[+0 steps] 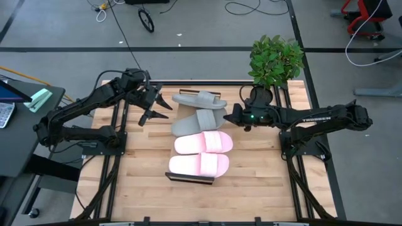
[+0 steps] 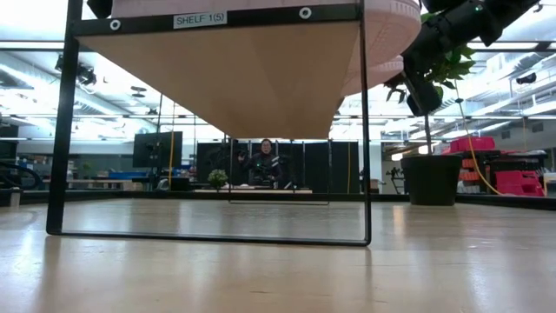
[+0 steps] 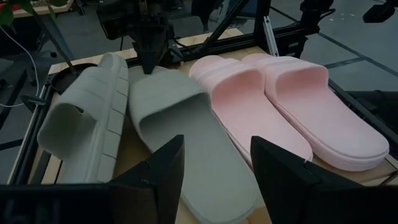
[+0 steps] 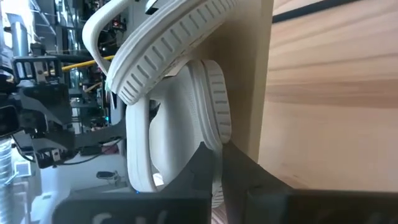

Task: Pick and place slides into the shelf
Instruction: Adjust the gray slides on the shelf

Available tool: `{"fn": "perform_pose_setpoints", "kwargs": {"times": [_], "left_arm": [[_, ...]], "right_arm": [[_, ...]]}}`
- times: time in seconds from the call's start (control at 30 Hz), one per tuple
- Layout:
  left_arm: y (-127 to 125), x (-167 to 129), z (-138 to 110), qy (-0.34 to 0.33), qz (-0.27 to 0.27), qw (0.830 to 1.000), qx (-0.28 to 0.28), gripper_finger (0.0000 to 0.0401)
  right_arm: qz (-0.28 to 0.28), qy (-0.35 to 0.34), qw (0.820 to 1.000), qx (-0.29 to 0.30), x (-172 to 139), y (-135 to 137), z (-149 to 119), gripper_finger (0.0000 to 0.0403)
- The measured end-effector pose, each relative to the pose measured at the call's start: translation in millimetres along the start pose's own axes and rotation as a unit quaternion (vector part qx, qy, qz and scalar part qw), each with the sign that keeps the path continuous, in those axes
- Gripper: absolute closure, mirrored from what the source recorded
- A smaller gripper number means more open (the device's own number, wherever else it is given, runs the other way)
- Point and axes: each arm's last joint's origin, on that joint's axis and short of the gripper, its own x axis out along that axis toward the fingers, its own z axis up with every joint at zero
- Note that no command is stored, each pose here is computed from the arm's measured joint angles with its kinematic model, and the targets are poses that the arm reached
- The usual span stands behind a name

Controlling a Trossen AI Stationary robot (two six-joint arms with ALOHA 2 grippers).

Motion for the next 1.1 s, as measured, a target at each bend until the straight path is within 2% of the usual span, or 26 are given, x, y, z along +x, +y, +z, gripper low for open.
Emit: {"fn": "perform_pose_setpoints", "kwargs": {"times": [0.27,0.8,1.1], "left_arm": [[0,0,-1,0.004,0.0,1.0,-0.002,0.0212],[0,0,-1,0.005,-0.001,1.0,-0.003,0.0211],[0,0,-1,0.006,-0.001,1.0,-0.003,0.0211]], "right_arm": [[0.033,0.003,0.999,0.026,0,6,0,0.0389],[0.044,0.017,0.998,0.043,-2,9,-8,0.0389],[0.075,0.01,0.996,0.053,-3,15,-8,0.0389]]}}
